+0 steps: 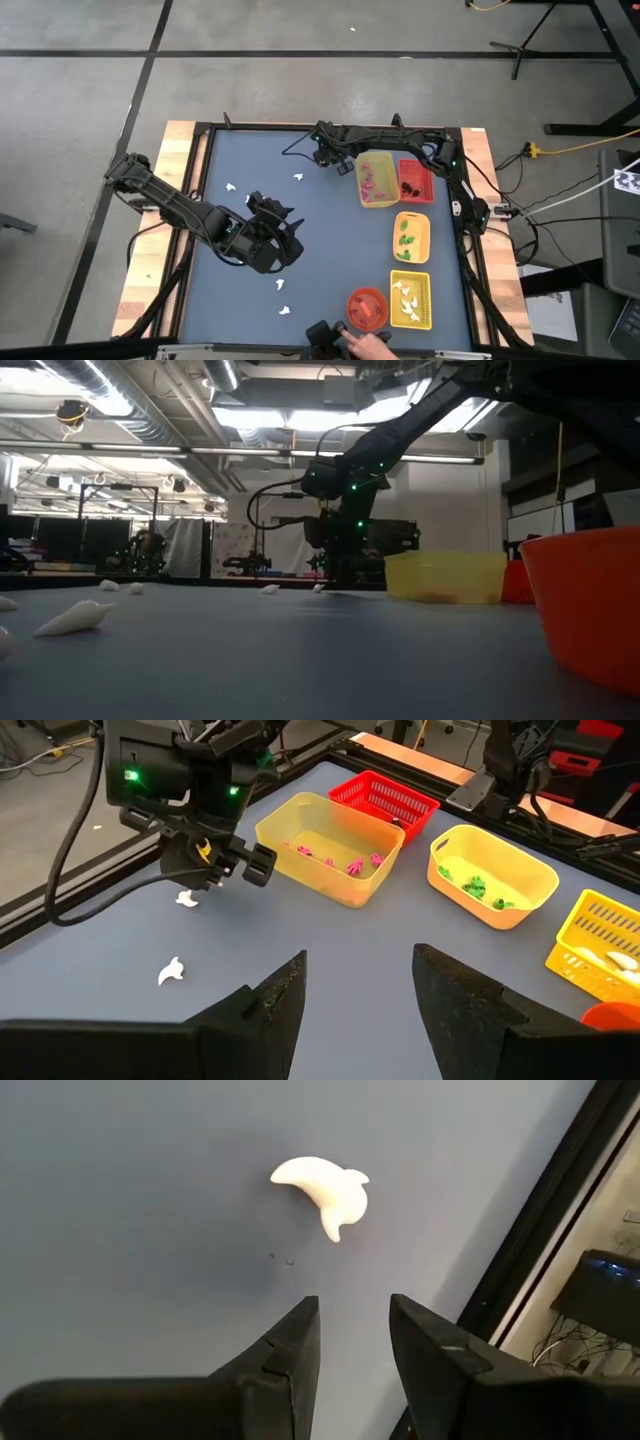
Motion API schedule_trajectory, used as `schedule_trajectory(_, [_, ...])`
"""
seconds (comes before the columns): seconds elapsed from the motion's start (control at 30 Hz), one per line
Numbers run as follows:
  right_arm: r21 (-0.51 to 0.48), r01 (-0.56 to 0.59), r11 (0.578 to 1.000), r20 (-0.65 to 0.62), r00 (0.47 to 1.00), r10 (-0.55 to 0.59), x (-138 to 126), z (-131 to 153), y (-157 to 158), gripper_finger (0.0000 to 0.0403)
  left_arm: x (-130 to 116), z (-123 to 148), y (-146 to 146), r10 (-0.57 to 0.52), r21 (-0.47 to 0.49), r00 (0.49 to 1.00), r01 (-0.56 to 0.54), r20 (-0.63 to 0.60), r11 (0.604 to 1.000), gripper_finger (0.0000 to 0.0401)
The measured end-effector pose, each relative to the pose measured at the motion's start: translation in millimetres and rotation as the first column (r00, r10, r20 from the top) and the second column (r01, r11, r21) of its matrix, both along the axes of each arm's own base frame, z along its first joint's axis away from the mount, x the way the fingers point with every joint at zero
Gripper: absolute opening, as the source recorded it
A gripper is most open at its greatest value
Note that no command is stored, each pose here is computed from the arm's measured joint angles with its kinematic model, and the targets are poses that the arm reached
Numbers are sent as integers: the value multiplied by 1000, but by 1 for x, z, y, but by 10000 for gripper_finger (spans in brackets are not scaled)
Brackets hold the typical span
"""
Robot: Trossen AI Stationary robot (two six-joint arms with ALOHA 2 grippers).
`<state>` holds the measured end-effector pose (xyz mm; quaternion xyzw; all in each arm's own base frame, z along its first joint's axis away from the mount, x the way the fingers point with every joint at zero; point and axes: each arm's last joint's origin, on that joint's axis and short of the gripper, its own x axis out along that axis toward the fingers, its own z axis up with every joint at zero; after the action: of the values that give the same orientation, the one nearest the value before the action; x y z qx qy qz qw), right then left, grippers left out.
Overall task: Sort Halloween decoration
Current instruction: Put the white ghost toy into the yellow box
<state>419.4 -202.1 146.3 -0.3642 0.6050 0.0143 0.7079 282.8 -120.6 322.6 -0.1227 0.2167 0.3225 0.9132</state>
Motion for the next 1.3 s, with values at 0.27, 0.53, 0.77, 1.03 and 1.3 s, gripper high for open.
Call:
schedule_trajectory(0.27, [-47, -51, 998, -32, 998, 49, -2, 19, 8, 122, 0, 0, 0, 0, 0, 1000, 0, 0, 1000, 167])
schedule_trajectory(0.53, [16, -118, 993, 19, 993, 118, 0, 24, 12, 122, 0, 0, 0, 0, 0, 1000, 0, 0, 1000, 167])
schedule_trajectory(0.77, [27, -183, 983, 141, 974, 178, 9, 29, 11, 122, 0, 0, 0, 0, 0, 1000, 0, 0, 1000, 167])
schedule_trajectory(1.03, [31, -230, 973, 182, 958, 221, 14, 21, 7, 122, 0, 0, 0, 0, -1, 1000, 0, 2, 1000, 167])
schedule_trajectory(1.3, [80, -249, 965, 163, 958, 234, 10, 18, 7, 122, 0, 0, 0, 0, -4, 1000, 0, 7, 1000, 167])
